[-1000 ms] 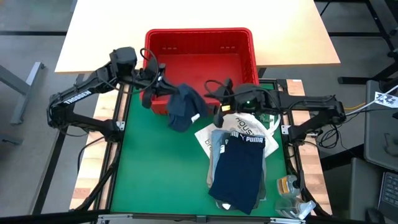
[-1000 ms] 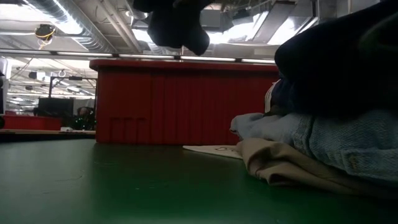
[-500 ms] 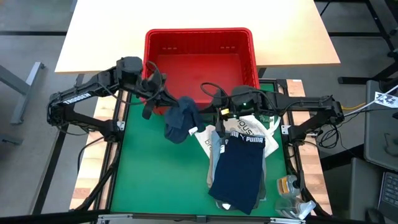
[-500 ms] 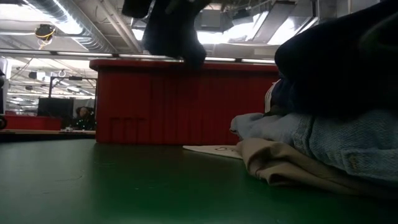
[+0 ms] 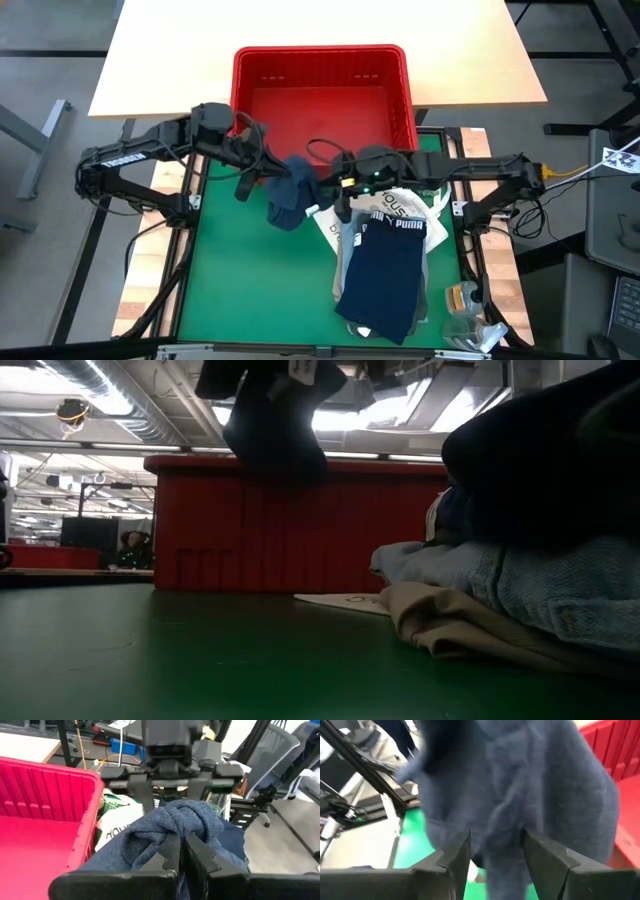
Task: Fold Laundry from Bin
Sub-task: Fold the dark gray shorts
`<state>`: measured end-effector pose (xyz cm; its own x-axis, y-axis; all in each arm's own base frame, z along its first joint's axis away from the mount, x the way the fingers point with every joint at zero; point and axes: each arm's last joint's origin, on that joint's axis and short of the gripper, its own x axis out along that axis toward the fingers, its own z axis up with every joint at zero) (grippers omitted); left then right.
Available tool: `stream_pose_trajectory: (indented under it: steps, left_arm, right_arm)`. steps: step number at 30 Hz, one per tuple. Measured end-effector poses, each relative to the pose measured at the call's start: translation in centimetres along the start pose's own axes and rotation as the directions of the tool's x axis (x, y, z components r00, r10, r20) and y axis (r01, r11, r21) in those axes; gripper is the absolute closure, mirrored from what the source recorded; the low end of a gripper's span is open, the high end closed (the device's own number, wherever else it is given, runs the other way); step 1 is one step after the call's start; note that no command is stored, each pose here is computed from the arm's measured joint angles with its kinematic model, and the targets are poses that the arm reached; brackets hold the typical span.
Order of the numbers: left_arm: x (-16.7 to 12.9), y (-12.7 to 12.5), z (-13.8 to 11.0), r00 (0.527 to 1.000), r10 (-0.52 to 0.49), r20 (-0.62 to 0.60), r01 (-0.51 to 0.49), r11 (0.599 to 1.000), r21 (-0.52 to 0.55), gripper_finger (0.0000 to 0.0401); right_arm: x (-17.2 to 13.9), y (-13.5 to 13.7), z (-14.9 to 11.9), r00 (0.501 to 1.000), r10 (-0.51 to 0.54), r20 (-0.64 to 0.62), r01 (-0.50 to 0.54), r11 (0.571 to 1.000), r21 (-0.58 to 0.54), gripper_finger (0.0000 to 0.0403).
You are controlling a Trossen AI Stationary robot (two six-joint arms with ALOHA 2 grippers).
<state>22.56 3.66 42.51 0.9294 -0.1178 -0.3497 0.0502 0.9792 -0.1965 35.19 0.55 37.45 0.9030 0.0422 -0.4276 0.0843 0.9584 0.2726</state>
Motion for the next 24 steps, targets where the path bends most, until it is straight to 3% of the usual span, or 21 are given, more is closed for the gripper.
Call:
stream_pose_trajectory:
  steps: [11, 15, 20, 24]
  left_arm:
    - [0.5, -1.2, -0.3, 0.999, -0.042, -0.023, 0.042, 0.999, 0.016, 0.0397]
    - [0.5, -1.2, -0.3, 0.999, -0.047, -0.025, 0.048, 0.999, 0.016, 0.0396]
    - [0.5, -1.2, -0.4, 0.999, -0.04, -0.035, 0.04, 0.999, 0.009, 0.0396]
    - [0.5, -1.1, -0.6, 0.998, -0.022, -0.059, 0.022, 1.0, -0.001, 0.0373]
  right_arm:
    - [1.9, -0.4, -0.9, 0.999, -0.033, -0.043, 0.033, 0.999, 0.0, 0.0235]
    - [1.9, -0.4, -0.9, 0.998, -0.033, -0.047, 0.034, 0.999, 0.012, 0.0284]
    - [1.9, -0.2, -1.0, 0.997, 0.031, -0.068, -0.029, 0.999, 0.024, 0.0382]
    - [1.9, 0.6, -1.3, 0.993, 0.082, -0.085, -0.079, 0.996, 0.041, 0.0383]
